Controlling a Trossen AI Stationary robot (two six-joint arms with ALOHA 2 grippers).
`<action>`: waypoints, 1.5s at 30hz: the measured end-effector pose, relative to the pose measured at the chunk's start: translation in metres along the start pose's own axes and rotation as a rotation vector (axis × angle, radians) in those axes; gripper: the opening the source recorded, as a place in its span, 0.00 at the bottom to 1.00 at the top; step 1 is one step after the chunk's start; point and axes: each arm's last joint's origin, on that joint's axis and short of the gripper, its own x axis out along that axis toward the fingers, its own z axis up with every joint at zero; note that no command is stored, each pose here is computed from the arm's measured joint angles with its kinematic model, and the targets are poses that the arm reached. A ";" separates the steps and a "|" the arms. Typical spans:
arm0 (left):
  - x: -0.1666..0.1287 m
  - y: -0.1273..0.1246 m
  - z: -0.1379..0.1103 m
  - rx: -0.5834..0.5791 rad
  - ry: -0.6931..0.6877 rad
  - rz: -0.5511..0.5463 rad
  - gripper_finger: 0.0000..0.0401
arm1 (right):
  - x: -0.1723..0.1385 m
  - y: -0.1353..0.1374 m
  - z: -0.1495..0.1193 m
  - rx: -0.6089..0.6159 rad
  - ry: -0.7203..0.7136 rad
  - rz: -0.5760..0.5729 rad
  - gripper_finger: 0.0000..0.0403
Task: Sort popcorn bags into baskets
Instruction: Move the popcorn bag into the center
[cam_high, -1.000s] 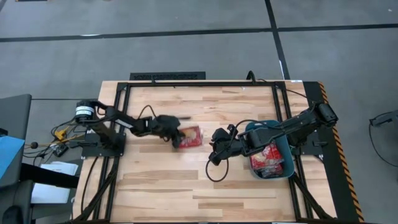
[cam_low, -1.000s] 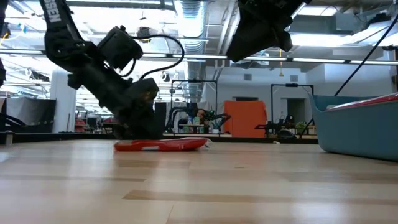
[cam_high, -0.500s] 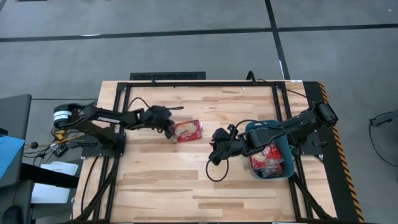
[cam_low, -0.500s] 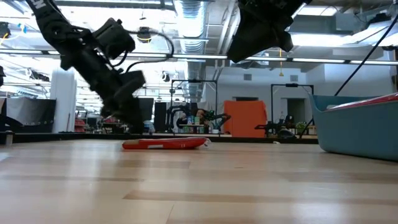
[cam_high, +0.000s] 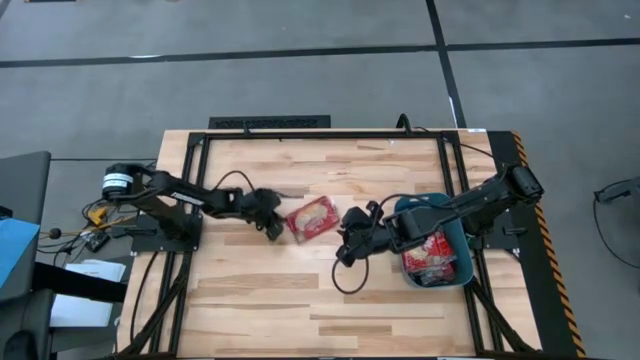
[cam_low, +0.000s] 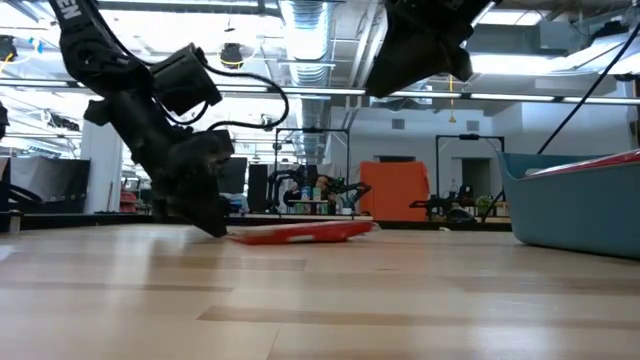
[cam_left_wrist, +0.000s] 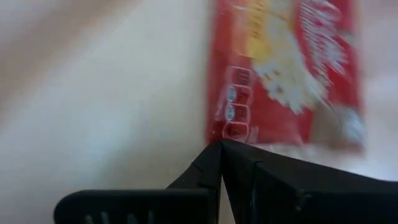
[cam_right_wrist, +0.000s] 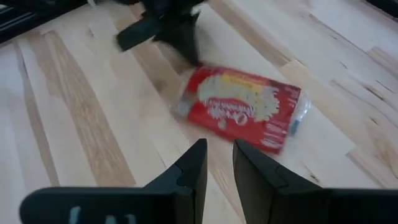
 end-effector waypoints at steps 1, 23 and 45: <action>0.001 -0.006 -0.002 -0.013 0.013 -0.051 0.00 | 0.000 0.000 0.000 0.002 0.000 -0.001 0.26; -0.029 -0.061 0.045 0.271 -0.179 -0.228 0.00 | 0.018 -0.009 -0.027 0.307 -0.025 0.026 0.26; 0.014 -0.018 0.023 0.320 -0.151 -0.163 0.00 | 0.021 -0.011 -0.023 0.457 -0.033 0.031 0.52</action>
